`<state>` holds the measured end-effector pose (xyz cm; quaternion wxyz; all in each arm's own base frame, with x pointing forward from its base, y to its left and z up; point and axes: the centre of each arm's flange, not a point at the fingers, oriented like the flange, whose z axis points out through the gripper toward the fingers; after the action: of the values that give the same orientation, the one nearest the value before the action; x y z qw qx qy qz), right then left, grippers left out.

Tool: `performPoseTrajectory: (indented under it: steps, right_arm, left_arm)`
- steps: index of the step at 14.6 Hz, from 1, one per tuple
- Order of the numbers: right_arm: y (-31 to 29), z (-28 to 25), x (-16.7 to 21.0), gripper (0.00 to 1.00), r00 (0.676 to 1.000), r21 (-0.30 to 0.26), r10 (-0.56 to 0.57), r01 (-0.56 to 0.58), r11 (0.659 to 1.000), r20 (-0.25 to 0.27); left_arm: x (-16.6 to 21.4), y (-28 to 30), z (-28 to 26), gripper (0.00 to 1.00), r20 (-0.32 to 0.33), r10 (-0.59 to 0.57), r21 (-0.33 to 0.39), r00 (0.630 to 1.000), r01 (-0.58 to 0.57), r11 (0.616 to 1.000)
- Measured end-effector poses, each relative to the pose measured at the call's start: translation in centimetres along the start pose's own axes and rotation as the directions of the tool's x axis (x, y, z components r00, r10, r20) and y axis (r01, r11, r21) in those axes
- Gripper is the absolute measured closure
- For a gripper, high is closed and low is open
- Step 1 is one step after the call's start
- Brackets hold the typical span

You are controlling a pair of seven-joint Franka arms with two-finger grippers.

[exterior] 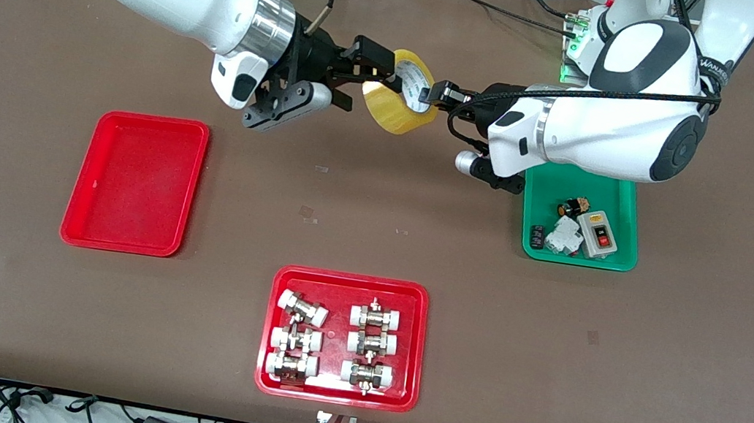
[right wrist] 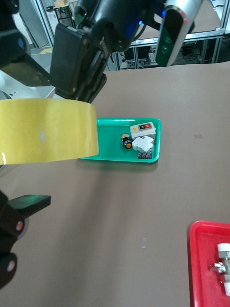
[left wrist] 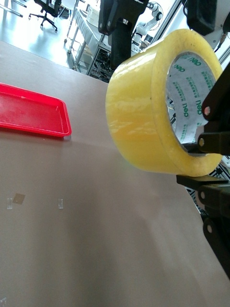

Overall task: Left arm passes tape to right arm into tray
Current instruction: 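Grasp the tape roll with the right gripper beside the left gripper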

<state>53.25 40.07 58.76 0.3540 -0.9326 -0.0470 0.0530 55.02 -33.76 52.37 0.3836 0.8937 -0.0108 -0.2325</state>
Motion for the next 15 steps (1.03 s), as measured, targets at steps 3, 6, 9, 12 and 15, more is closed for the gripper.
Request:
performPoseTrajectory:
  steps: [3,6,9,12,15]
  right_arm:
    - [-0.09,0.09,-0.07,0.0,1.0,0.0,-0.002,0.002,1.0,0.001]
    - [-0.16,0.18,-0.15,0.1,1.0,-0.001,-0.003,0.003,1.0,0.004]
    - [-0.45,0.46,-0.39,0.11,1.0,-0.001,-0.008,0.008,1.0,0.009]
    - [-0.48,0.49,-0.41,0.11,1.0,-0.001,-0.008,0.009,1.0,0.01]
    - [-0.5,0.53,-0.43,0.28,1.0,-0.001,-0.009,0.009,1.0,0.011]
  left_arm:
    - [0.07,-0.29,-0.36,0.78,0.002,-0.005,-0.001,1.0,0.005,1.0]
    - [0.08,-0.34,-0.42,0.78,0.002,-0.005,-0.001,1.0,0.005,1.0]
    - [0.1,-0.38,-0.49,0.78,0.001,-0.006,-0.001,1.0,0.006,1.0]
    - [0.11,-0.4,-0.52,0.78,0.001,-0.006,-0.001,1.0,0.006,1.0]
    - [0.11,-0.4,-0.52,0.78,0.001,-0.006,-0.001,1.0,0.006,1.0]
